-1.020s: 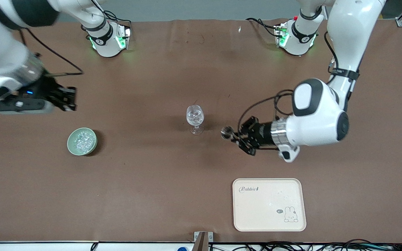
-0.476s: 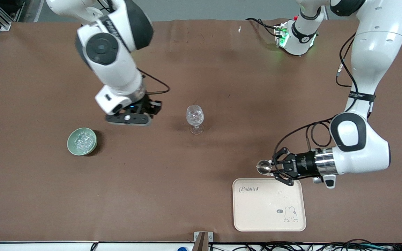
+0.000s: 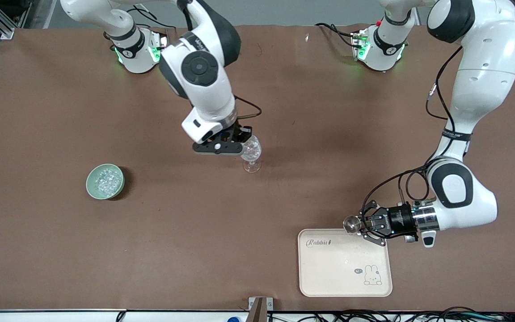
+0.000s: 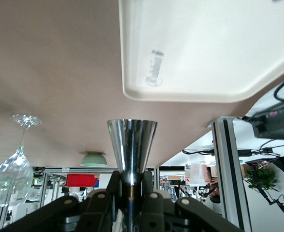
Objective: Pour wine and add ice with both arms
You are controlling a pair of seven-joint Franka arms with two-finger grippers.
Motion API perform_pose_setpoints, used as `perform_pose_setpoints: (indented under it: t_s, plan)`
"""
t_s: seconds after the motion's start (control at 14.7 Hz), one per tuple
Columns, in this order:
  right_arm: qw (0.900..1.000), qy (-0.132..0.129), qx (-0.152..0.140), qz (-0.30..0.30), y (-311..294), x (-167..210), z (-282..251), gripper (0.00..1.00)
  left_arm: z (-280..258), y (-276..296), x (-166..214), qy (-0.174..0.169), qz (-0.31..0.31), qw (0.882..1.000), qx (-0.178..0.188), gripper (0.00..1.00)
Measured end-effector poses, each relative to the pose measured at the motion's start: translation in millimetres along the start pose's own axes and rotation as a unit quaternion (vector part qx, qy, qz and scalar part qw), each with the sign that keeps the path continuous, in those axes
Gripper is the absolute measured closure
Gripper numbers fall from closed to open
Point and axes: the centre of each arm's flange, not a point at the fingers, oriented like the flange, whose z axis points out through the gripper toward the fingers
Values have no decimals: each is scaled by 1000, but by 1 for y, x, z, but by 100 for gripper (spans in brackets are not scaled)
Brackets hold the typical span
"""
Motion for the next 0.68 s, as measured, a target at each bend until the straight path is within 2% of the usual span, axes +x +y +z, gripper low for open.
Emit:
perform_pose_setpoints:
  t_s: [0.14,0.41,0.68]
  plan:
    - [1000,6,5,-12,-18,-10,12,73,4,0,18,-18,0,1000,-12,79]
    - [1000,15,11,-19,-31,-12,34,73,-2,12,54,-77,-23,994,-68,79]
    - [1000,14,6,-18,-28,-7,45,73,-8,26,72,-89,-30,990,-103,79]
